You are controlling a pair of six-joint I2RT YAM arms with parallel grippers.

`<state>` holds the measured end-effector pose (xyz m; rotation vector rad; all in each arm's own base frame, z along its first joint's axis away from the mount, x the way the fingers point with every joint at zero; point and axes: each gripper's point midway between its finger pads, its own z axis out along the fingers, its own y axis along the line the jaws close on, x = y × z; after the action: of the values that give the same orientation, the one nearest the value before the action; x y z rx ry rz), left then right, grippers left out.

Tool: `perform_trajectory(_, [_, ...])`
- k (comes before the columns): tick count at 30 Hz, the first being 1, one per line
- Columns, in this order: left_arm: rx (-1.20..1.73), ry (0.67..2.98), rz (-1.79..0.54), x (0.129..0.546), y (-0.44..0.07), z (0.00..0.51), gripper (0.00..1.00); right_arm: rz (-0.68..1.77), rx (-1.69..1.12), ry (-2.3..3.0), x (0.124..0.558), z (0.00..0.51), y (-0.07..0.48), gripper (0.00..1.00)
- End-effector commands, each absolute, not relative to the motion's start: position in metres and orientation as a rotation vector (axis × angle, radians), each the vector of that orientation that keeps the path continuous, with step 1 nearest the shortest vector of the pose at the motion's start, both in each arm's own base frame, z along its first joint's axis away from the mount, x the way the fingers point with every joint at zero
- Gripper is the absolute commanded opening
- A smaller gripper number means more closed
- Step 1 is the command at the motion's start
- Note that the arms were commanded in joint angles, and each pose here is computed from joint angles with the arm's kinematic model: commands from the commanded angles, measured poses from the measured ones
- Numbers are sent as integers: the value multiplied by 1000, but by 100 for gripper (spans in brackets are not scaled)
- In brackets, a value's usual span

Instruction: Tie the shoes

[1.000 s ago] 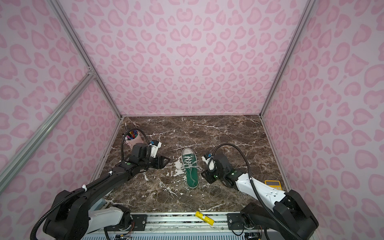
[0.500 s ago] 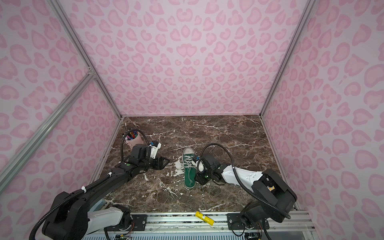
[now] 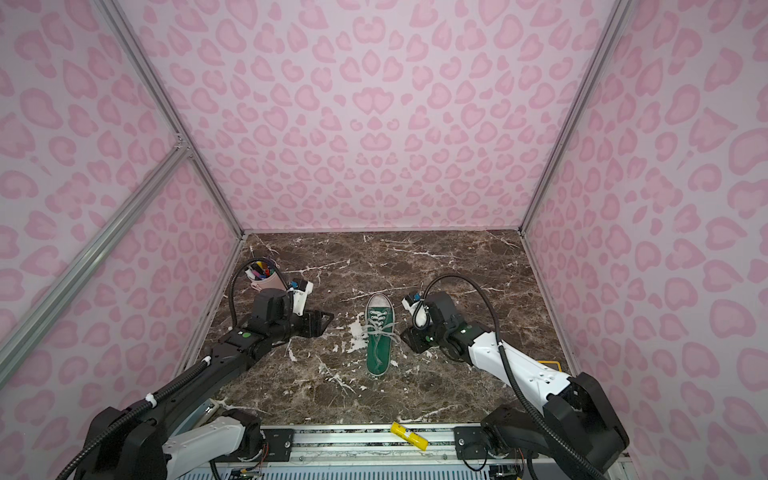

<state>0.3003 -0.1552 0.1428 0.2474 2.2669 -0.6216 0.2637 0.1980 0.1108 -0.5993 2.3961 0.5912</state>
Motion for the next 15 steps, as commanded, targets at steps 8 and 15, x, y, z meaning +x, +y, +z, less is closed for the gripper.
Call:
perform_trajectory(8, [118,1922,-314,344,-102,239,97,381,-276,2292,318,144,112,99])
perform_trajectory(15, [-68,1752,-113,343,-57,266,97,-6,70,2125,346,140,27,98])
